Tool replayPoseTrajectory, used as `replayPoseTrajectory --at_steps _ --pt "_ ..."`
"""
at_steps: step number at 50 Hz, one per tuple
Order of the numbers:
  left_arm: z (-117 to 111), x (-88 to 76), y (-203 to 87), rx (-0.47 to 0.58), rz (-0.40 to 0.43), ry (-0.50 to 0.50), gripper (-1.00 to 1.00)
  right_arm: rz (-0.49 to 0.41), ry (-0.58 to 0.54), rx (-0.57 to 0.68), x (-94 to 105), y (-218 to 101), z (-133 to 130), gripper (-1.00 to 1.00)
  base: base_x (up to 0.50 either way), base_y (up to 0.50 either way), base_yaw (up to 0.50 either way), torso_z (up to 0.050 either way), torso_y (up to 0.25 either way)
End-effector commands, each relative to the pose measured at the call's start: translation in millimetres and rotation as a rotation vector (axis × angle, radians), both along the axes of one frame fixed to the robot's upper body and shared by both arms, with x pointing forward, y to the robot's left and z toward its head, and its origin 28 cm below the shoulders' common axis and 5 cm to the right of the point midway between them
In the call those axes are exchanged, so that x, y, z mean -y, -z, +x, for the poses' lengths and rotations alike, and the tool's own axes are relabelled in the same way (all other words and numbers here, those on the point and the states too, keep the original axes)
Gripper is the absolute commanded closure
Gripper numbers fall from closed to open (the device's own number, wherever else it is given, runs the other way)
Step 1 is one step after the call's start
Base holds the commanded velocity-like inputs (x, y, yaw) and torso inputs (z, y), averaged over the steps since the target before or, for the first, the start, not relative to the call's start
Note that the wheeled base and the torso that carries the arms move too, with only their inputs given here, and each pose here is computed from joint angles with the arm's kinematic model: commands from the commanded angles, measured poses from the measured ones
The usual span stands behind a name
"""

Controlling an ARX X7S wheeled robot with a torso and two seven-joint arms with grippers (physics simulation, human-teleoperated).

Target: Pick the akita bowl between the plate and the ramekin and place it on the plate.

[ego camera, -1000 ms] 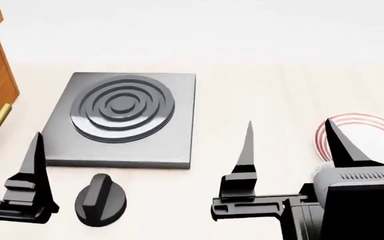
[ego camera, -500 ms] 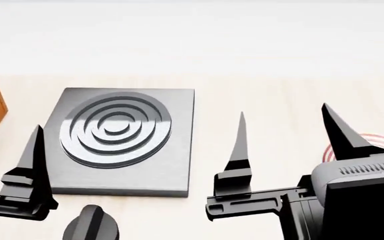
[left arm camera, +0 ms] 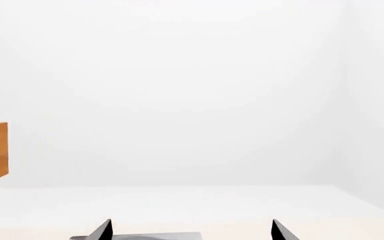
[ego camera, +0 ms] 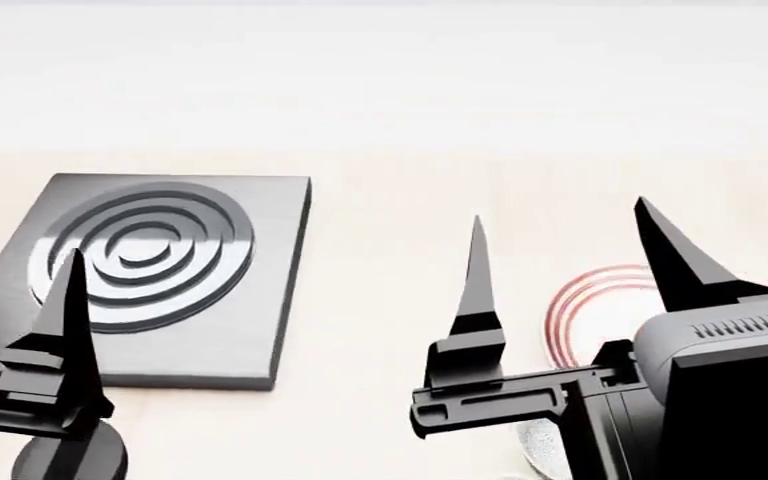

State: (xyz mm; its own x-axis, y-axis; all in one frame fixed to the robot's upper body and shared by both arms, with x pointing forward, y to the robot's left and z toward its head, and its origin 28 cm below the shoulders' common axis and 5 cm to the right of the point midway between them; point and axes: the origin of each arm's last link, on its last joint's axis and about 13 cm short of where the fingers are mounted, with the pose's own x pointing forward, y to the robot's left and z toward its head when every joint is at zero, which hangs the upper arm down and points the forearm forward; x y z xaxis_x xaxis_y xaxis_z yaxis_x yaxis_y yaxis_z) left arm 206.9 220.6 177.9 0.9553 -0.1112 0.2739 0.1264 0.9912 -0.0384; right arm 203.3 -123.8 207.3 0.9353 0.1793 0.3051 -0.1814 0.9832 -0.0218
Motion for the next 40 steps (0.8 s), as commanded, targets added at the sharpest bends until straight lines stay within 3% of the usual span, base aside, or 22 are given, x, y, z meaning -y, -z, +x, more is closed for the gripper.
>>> replayPoseTrajectory --at_steps 1,37,40 --pt "-0.3 -0.3 0.0 -0.001 -0.005 0.000 -1.00 0.005 -0.012 -0.004 -0.2 0.6 -1.8 -1.00 -0.01 -0.50 0.00 0.000 0.000" --pt "0.0 -1.1 0.3 -0.003 -0.008 0.000 -1.00 0.015 -0.017 -0.028 -0.5 5.8 -0.8 -1.00 0.00 -0.50 0.00 0.000 0.000" --pt "0.3 -0.9 0.4 -0.004 -0.008 0.000 -1.00 -0.012 -0.002 -0.048 -1.5 9.1 0.8 -1.00 0.00 -0.03 0.00 0.000 0.000"
